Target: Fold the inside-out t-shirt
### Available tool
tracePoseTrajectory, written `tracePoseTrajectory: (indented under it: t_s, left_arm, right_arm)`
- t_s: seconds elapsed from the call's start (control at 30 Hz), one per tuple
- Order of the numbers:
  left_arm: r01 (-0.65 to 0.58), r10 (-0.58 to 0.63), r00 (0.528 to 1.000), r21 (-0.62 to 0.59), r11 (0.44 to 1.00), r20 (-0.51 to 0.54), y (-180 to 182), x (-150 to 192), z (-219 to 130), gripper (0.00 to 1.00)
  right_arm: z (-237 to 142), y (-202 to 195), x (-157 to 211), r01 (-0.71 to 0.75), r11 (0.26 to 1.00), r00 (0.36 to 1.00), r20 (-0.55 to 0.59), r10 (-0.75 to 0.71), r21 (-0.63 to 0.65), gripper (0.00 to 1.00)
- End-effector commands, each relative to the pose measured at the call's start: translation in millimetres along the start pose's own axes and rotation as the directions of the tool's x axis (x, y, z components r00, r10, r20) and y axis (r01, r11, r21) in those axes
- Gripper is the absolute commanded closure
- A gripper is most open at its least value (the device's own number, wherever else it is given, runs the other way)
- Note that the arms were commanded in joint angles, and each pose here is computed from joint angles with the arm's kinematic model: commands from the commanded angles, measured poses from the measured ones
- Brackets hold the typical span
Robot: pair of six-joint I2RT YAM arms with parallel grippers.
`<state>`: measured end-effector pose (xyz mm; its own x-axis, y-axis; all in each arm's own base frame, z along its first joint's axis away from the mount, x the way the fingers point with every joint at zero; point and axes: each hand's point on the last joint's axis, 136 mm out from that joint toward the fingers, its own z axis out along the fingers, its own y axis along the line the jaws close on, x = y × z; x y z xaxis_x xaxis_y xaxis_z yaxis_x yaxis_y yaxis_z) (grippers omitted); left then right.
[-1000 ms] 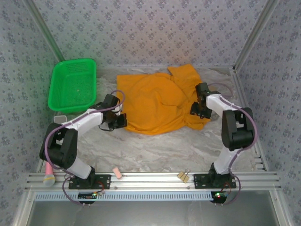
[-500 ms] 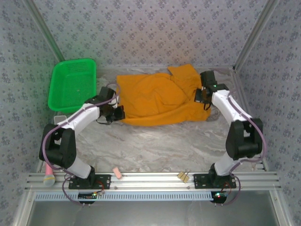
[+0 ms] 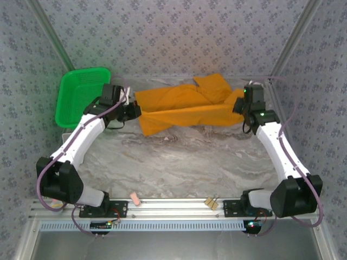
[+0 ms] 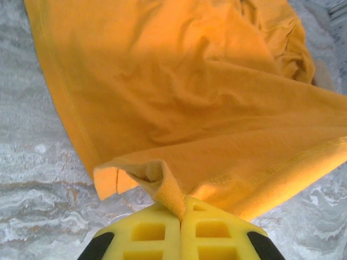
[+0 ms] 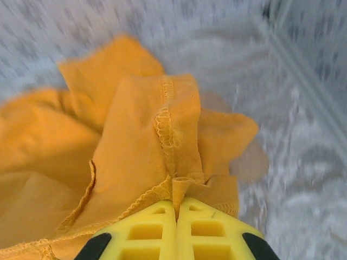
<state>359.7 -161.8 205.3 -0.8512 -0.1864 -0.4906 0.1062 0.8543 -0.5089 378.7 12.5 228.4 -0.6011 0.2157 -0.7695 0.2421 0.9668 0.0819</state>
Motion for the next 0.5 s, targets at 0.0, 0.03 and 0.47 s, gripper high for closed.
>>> tracePoseTrajectory:
  t_s: [0.0, 0.03, 0.47]
  left_arm:
    - [0.021, -0.022, 0.998, -0.013, 1.0, -0.061, 12, 17, 15, 1.0]
    - [0.02, -0.02, 0.999, -0.013, 1.0, -0.051, 11, 13, 16, 1.0]
    - [-0.189, 0.195, 0.92, -0.051, 0.981, 0.341, -64, -213, -23, 1.0]
  right_arm:
    - [9, -6, 34, 0.006, 0.999, 0.996, -0.088, -0.002, 0.043, 1.0]
    - [11, -3, 25, 0.011, 1.0, 0.998, -0.07, -0.009, 0.029, 1.0]
    - [31, 88, -266, 0.038, 0.978, 0.925, 0.378, 0.043, -0.205, 1.0]
